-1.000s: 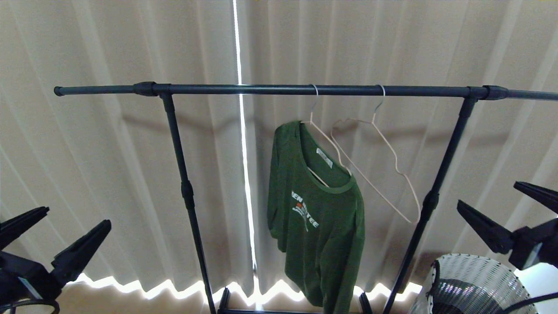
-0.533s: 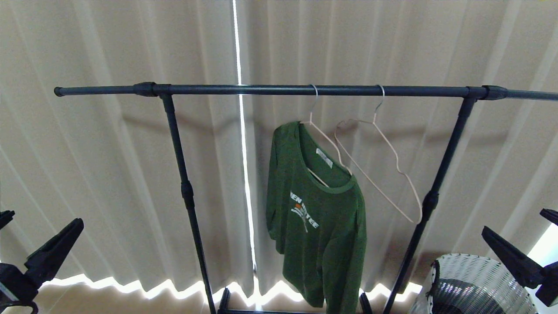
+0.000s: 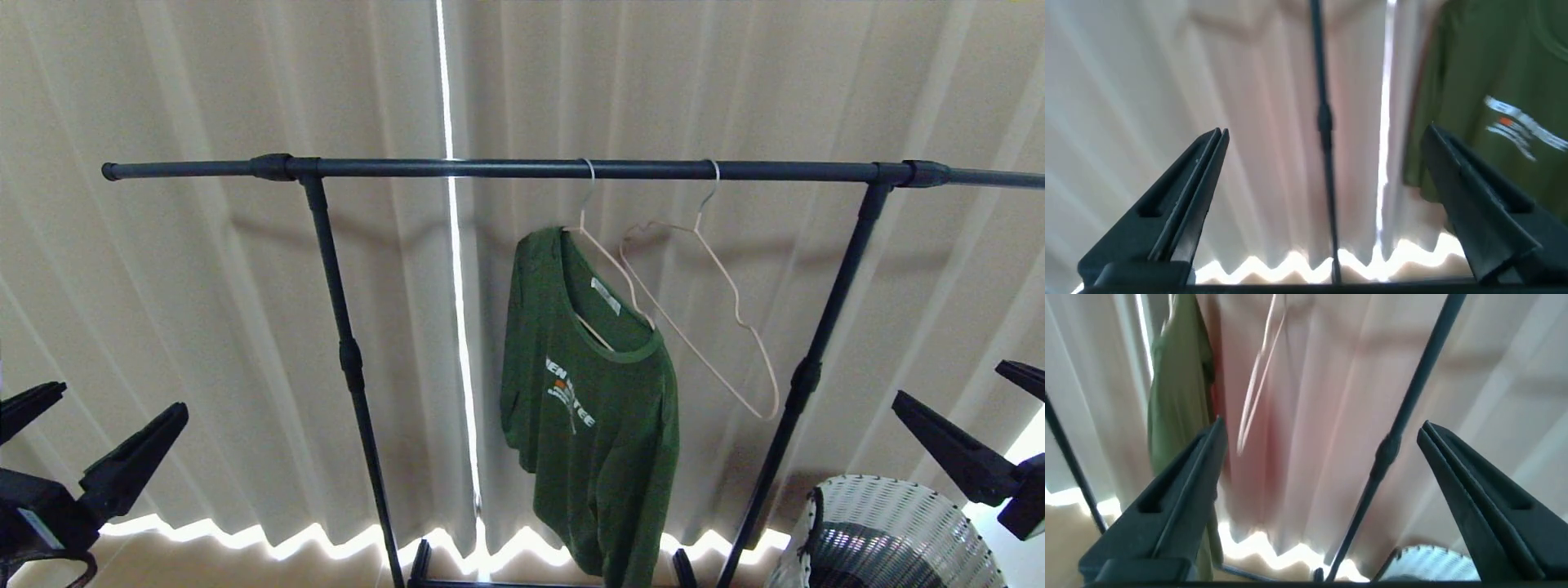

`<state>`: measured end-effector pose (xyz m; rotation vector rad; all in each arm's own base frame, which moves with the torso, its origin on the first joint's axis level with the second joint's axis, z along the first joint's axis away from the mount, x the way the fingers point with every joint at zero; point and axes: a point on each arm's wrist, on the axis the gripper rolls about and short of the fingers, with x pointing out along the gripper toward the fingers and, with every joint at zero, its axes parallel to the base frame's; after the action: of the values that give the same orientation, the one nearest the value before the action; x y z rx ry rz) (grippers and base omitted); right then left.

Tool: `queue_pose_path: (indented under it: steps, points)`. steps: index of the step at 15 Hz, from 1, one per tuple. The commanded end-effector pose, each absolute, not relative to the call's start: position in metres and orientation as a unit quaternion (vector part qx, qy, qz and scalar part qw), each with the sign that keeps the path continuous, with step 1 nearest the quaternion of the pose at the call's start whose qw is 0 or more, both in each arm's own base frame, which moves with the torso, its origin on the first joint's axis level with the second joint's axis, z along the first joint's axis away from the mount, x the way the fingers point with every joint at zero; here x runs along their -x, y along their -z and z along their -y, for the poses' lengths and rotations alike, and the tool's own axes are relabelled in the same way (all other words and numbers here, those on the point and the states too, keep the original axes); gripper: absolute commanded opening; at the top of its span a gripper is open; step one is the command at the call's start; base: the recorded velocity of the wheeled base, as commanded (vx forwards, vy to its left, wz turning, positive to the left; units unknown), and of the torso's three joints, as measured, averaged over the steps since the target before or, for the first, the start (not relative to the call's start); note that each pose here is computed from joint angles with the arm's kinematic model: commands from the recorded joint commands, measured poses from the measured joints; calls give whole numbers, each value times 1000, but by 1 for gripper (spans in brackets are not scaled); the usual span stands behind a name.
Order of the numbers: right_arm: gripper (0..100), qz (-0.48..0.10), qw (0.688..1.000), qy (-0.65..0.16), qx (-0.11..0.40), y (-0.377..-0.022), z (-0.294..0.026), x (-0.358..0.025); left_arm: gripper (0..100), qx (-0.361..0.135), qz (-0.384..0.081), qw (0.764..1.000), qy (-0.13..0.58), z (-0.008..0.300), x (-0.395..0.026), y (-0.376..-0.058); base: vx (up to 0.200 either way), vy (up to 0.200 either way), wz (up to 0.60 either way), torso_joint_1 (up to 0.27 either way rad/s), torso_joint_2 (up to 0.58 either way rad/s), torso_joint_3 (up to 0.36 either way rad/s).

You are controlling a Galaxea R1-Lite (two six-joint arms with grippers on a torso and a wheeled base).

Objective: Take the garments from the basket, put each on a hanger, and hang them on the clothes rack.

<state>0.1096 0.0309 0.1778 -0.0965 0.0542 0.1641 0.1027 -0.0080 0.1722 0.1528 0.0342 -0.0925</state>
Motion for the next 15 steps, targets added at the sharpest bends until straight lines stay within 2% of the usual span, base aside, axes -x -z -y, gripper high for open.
queue_pose_path:
  steps: [1, 4, 8, 15]
  points:
    - [100, -77, 993, -64, 58, -169, -33, -135, 100, -79, -56, 991, 90, 18, -110, -159, 0, 0, 0, 0, 0, 0]
    - [100, -124, 990, -27, 62, -154, -24, -149, 100, -85, -81, 988, 102, 19, -106, -146, 0, 0, 0, 0, 0, 0]
    - [100, -143, 987, -27, 65, -147, -25, -155, 100, -86, -82, 987, 105, 20, -105, -145, 0, 0, 0, 0, 0, 0]
    - [100, -148, 986, -27, 66, -143, -24, -151, 100, -86, -88, 986, 112, 21, -104, -141, 0, 0, 0, -165, 401, 228]
